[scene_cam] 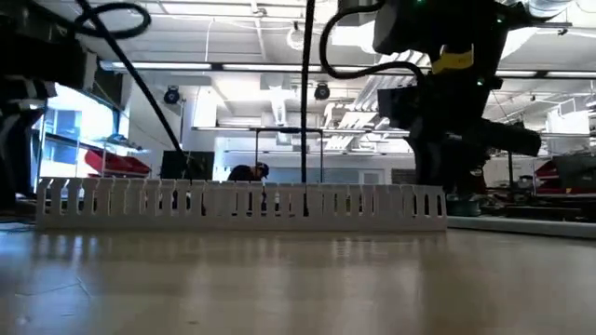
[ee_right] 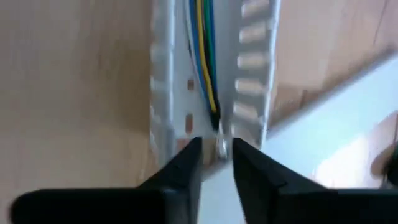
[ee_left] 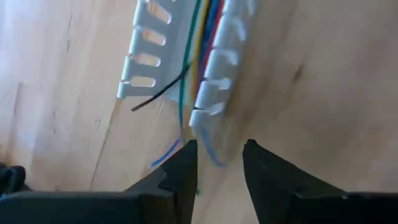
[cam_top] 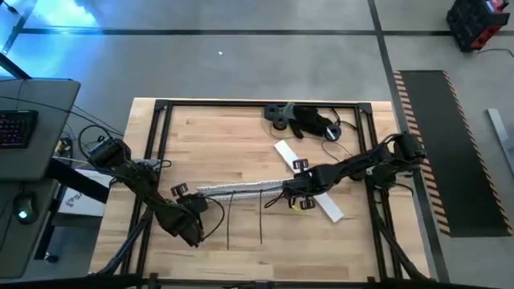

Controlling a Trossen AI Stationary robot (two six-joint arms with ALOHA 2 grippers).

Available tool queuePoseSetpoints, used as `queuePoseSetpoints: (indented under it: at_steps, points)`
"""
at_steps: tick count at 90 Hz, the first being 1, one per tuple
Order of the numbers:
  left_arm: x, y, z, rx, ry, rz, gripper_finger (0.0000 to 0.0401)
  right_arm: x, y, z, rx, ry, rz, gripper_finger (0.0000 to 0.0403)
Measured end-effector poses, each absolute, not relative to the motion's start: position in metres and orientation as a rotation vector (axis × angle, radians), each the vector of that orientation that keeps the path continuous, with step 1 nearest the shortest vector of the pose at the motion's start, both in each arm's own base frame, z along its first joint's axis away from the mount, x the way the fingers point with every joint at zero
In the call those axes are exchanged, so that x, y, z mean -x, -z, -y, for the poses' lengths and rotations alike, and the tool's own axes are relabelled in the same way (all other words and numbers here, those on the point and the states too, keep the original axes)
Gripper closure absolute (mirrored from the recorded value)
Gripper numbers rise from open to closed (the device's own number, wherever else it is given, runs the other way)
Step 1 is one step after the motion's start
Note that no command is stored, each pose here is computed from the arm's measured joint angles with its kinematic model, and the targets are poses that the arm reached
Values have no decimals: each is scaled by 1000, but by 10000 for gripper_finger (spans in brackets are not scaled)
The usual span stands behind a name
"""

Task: Ziptie cables
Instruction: Put the zip tied wire cables on the white cable duct

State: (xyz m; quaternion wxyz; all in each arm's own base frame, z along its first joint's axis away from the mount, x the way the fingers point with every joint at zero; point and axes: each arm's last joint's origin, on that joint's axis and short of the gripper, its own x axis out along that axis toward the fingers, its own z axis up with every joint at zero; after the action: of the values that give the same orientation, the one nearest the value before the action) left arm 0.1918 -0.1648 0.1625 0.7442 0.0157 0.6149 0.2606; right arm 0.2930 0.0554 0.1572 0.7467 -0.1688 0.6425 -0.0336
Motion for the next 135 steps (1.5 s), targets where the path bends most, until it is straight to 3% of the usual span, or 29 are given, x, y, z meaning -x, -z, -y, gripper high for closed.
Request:
queuePoseSetpoints:
  at_steps: [22,49,69,93,113,135]
  points:
    - [-198,-188,174,-35,-603,-1275,291,-280,-160,-54,349,90,-1521,245]
    - [-206,-204,184,-46,-604,-1079,291,-264,-200,-63,294,105,-1372,247]
    - [-213,-204,189,-17,-582,-967,291,-260,-207,-63,167,203,-1334,247]
    - [-209,-201,189,-35,-554,-1043,291,-246,-179,-67,94,173,-1415,248]
    - [-195,-173,173,-144,-564,-1180,287,-234,-153,-76,93,118,-1388,248]
    - [-186,-148,149,-221,-597,-1281,239,-235,-147,-81,77,84,-1322,248]
